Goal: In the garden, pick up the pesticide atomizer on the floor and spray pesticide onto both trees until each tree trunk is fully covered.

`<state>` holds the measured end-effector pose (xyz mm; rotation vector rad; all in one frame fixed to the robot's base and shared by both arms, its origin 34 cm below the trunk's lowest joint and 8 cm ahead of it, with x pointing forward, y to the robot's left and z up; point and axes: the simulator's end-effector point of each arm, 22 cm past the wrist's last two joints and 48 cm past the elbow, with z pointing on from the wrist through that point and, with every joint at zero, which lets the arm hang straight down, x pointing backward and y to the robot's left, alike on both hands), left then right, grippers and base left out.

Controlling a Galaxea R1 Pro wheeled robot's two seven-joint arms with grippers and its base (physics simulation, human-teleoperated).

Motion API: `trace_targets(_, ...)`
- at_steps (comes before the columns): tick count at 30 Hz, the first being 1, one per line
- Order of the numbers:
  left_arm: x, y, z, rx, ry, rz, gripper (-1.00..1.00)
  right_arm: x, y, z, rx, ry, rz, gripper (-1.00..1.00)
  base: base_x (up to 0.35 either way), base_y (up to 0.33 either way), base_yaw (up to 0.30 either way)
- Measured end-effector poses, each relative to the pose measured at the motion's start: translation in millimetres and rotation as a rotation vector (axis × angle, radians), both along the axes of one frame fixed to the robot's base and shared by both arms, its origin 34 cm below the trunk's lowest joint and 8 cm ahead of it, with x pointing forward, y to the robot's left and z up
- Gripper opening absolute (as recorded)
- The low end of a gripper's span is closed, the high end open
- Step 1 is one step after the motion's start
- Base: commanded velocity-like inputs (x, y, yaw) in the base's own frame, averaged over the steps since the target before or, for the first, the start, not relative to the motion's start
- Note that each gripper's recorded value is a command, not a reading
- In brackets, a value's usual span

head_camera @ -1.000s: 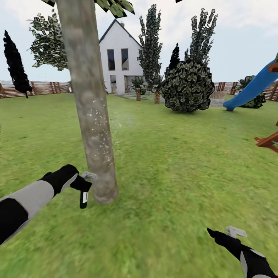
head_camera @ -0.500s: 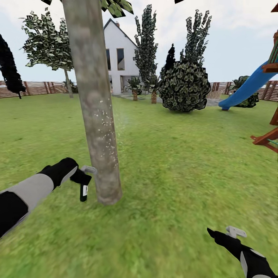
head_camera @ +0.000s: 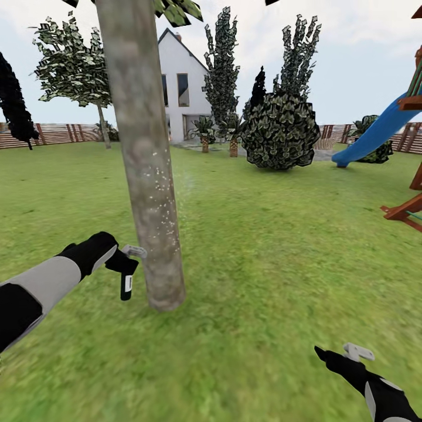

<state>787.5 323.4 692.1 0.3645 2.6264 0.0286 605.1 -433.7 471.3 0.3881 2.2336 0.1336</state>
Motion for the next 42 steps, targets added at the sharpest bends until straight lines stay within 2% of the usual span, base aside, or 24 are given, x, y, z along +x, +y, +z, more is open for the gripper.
trace_targets(4, 0.6, -2.1, 0.4, 0.0, -0.002, -0.004, -1.0, 0.1, -0.8, 0.5, -0.001, -0.001, 0.0, 1.0, 0.0, 0.067, 0.0)
trace_targets(7, 5.4, -13.8, 8.7, -0.004, -0.024, -0.036, -1.0, 0.0, -2.6, 0.9, -0.004, -0.001, -0.002, 1.0, 0.0, 0.004, -0.161)
trace_targets(17, 5.9, -15.2, 10.0, -0.005, -0.026, -0.04, -1.0, 0.0, -2.8, 1.0, -0.004, -0.001, -0.002, 1.0, -0.208, 0.164, -0.11)
trace_targets(21, -2.3, -12.2, 6.2, 0.001, 0.018, -0.022, -1.0, 0.0, -2.8, 1.0, -0.004, -0.001, -0.002, 1.0, -0.068, 0.052, -0.001)
trace_targets(23, 7.7, -11.0, 29.1, 0.003, -0.007, -0.016, -1.0, 0.0, -2.2, 1.0, -0.003, -0.001, -0.001, 1.0, -0.004, 0.003, 0.0)
trace_targets(25, 8.4, -8.1, 48.4, 0.008, 0.016, 0.01, -1.0, 0.1, -2.1, 1.0, -0.003, -0.001, -0.001, 1.0, -0.001, 0.0, 0.0)
trace_targets(28, 20.1, -7.5, 82.0, 0.01, -0.018, 0.017, -1.0, 0.1, -2.1, 1.0, -0.003, -0.001, -0.001, 1.0, 0.0, 0.0, 0.0)
trace_targets(32, 30.5, -7.2, 109.8, 0.01, -0.056, 0.019, -1.0, -0.1, -2.3, 0.8, -0.003, -0.001, -0.001, 1.0, 0.0, 0.0, 0.0)
trace_targets(34, 32.3, -2.1, 114.8, 0.038, -0.064, 0.018, -1.0, 0.0, -2.2, 0.9, -0.003, -0.001, -0.001, 1.0, 0.0, 0.0, 0.0)
trace_targets(36, 35.2, 18.7, 123.4, 0.154, -0.077, 0.014, -1.0, 0.1, -2.1, 0.9, -0.003, -0.001, -0.001, 1.0, 0.0, 0.0, 0.0)
trace_targets(37, 36.0, 21.8, 126.5, 0.172, -0.08, 0.014, -1.0, 0.1, -2.1, 0.9, -0.003, -0.001, -0.001, 1.0, 0.0, 0.0, 0.0)
trace_targets(39, 39.7, 24.4, 138.7, 0.188, -0.097, 0.014, -1.0, 0.1, -2.1, 1.0, -0.003, -0.001, -0.001, 1.0, 0.0, 0.0, 0.0)
trace_targets(42, 45.0, 24.3, 159.7, 0.186, -0.122, 0.02, -1.0, 0.0, -2.3, 1.0, -0.003, -0.001, -0.001, 1.0, 0.0, 0.0, 0.0)
